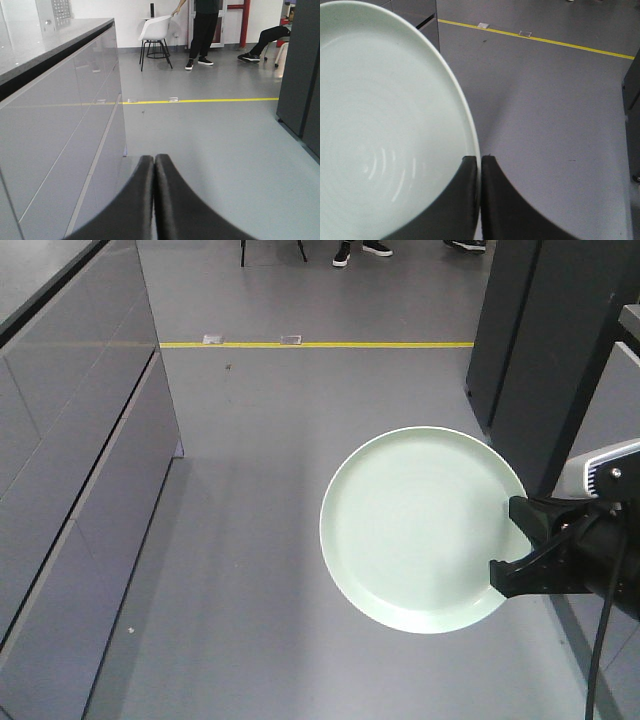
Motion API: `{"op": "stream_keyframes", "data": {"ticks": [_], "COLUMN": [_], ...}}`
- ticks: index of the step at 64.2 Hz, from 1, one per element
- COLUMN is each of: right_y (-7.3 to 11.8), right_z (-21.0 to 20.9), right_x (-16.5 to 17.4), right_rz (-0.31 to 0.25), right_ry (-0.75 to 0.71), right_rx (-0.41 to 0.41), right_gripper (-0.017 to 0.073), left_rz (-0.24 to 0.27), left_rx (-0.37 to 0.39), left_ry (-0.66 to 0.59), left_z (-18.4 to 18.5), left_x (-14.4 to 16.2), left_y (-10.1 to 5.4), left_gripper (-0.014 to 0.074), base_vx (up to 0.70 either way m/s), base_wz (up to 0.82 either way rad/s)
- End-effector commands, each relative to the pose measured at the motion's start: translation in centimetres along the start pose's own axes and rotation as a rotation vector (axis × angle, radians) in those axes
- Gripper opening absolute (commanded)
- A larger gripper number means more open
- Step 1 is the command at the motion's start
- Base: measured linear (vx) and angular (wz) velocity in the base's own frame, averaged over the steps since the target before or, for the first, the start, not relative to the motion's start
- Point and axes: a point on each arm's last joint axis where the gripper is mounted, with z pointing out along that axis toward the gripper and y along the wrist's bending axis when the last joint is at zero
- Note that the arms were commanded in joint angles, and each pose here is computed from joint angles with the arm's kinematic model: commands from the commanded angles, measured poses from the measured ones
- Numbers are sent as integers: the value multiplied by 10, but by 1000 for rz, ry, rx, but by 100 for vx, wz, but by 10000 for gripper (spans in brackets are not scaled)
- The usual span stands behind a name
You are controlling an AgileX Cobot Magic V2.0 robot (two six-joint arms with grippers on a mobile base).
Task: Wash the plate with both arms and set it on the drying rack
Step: 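Keep holding the plate while driving toward the counter with the plant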
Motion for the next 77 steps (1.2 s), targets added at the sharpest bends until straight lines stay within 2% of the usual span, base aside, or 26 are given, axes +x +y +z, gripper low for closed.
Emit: {"op": "stream_keyframes", "data": {"ticks": [1,49,77], "right_y": [-3,-3,-3], "right_z": [-5,-5,-5], "right_x": [-19,-19,-18], "right_rz": [-4,-4,-4], "right_ry": [-123,-120,-119], "right_rx": [19,19,19], "right_gripper": [-8,-8,-8], "left_rz": [-11,-11,-11], "left_rx": [16,16,16], "left_ry": [-63,-63,-63], "left_z": [0,0,0], "left_x": [0,0,0], "left_y": [-1,-1,-1], "left_gripper": [-6,-6,-6], "base_vx": [23,19,15], "base_wz": [-2,-2,-17]}}
